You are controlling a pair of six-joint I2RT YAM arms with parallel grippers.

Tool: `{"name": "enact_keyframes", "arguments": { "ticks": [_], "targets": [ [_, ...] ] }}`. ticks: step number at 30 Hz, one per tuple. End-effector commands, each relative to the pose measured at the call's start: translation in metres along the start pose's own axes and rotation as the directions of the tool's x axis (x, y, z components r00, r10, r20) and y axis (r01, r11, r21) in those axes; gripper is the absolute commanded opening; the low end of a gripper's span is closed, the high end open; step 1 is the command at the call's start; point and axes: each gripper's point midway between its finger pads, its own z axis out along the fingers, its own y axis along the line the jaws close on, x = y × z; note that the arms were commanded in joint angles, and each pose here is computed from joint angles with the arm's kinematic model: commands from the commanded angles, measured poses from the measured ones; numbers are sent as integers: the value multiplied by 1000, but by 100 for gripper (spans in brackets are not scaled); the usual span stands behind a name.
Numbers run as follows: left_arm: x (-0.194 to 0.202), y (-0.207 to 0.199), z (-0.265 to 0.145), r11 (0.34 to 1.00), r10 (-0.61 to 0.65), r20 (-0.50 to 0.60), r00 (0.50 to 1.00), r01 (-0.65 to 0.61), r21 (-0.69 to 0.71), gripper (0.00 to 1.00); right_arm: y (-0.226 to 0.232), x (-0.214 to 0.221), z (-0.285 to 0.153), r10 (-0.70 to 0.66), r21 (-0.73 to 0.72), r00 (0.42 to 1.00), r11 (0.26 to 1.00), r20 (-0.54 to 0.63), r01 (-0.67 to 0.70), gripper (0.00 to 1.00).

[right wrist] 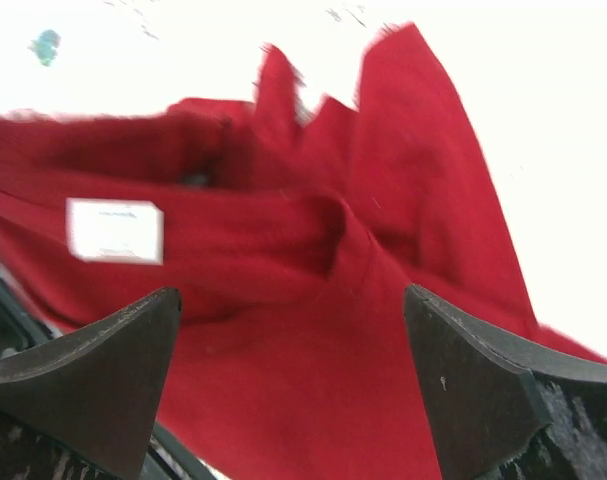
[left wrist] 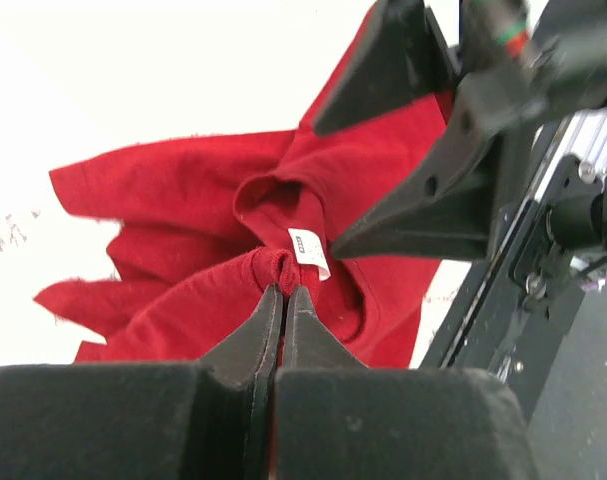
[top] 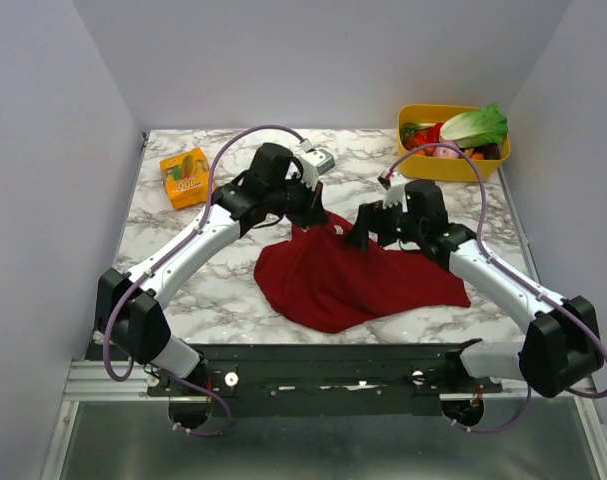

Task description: Pin the brooch onto the clothing

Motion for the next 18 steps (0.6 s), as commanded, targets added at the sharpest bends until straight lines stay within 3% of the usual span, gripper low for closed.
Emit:
{"name": "enact_keyframes", "arguments": {
  "ticks": [1,6,12,13,16,18],
  "targets": [
    [20,-3,-12,1000,-1,-45,999,0,-22,0,23,-13,15,-73,-176,995,981,65,83,100],
    [-2,-1,-34,994,22,61,998,-16,-105,0,45,23,21,-85,-379,995,924,-49,60,93],
    [-23,-4,-56,989,49,145,988,-27,-145,0,51,67,13,-60,-452,988,892,-143,-11,79],
    [-23,-5,-55,990,46,143,989,-26,-140,0,52,71,13,-58,-458,987,889,-153,-19,56],
    [-23,-7,-56,991,33,142,989,-14,-134,0,52,74,11,-35,-455,984,889,-172,-48,9],
    [-27,-5,-61,987,25,156,987,0,-158,0,53,54,5,-33,-414,993,910,-115,-18,3]
  ]
}}
